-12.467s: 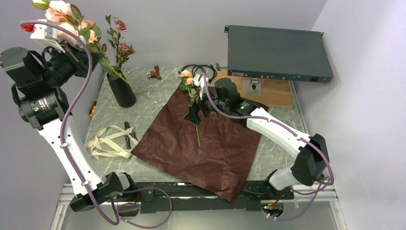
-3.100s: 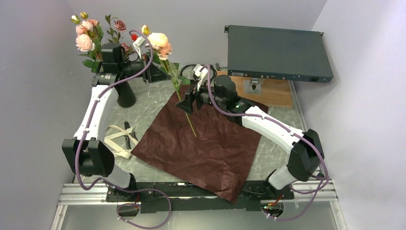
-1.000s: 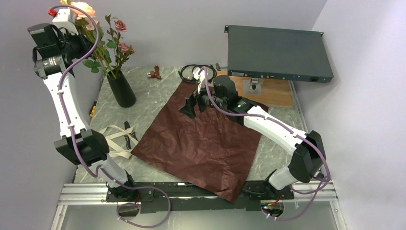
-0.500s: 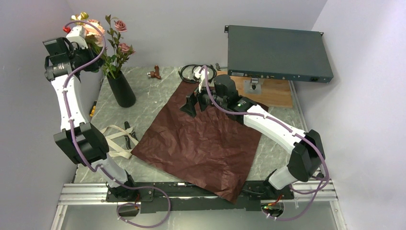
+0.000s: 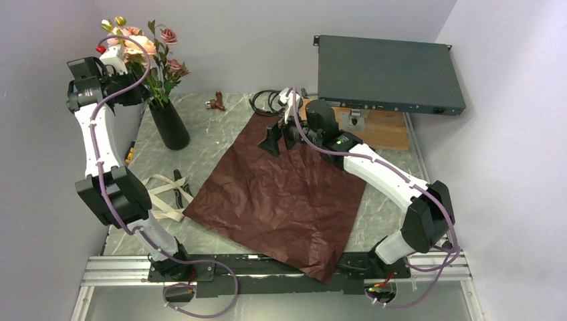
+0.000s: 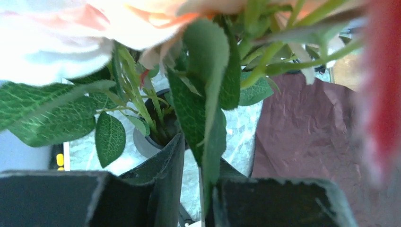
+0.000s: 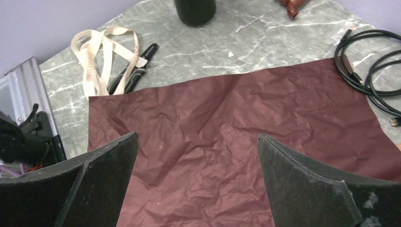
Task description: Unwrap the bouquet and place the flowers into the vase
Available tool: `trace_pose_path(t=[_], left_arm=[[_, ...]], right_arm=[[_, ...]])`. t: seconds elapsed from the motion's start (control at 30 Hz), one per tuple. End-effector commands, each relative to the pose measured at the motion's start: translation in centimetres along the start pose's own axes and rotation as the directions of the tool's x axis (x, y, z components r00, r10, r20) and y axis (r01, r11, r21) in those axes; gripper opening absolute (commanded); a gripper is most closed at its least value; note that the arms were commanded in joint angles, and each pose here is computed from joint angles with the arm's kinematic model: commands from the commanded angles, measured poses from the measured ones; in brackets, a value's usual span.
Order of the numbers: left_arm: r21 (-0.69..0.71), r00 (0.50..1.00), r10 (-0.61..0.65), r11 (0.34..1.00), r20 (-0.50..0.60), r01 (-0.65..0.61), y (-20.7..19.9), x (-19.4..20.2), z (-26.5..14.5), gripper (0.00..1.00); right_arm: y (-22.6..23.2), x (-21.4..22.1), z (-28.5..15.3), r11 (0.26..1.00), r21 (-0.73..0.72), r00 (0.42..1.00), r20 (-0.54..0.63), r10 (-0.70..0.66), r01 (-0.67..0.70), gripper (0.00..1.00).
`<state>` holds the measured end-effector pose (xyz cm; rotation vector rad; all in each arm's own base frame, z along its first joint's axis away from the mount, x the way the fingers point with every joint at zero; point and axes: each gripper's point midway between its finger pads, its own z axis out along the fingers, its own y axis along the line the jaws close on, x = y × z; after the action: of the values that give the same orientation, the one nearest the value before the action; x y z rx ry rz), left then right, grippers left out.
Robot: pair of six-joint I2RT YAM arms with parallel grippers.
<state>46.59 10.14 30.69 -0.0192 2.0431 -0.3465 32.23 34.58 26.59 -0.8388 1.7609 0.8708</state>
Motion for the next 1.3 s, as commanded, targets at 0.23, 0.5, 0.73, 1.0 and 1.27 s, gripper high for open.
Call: trace_pose_path(t=[0.23, 0.5, 0.73, 1.0, 1.27], left_arm=[[0.043, 0.998, -0.045, 0.998, -0.038, 0.047, -2.3, 1.2, -1.7, 0.39], [0.051, 0.996, -0.065, 0.996, -0.065, 0.068, -4.5, 2.7, -4.5, 0.55], [0.152, 0.989, -0.065, 0.985, -0.130, 0.084, -8.3, 5.0, -6.9, 0.92], [0.239, 0.982, 0.049, 0.971, -0.183, -0.004, -12.7, 6.6, -8.8, 1.00], [0.351, 0.893, 0.199, 0.935, -0.404, -0.050, -15.6, 10.8, -7.3, 0.99]], right_arm=[[-1.9, -3.5, -2.3, 0.998, 0.061, 0.996, 0.088, -0.022, 0.016, 1.00], [-2.7, -3.7, -4.3, 0.995, 0.100, 0.993, 0.108, -0.035, 0.024, 1.00], [-4.8, -5.8, -7.1, 0.984, 0.176, 0.984, 0.167, -0.065, 0.035, 1.00], [-5.7, -6.8, -10.9, 0.965, 0.256, 0.973, 0.199, -0.113, 0.059, 1.00], [-7.7, -6.1, -16.1, 0.922, 0.388, 0.974, 0.199, -0.104, 0.019, 1.00]])
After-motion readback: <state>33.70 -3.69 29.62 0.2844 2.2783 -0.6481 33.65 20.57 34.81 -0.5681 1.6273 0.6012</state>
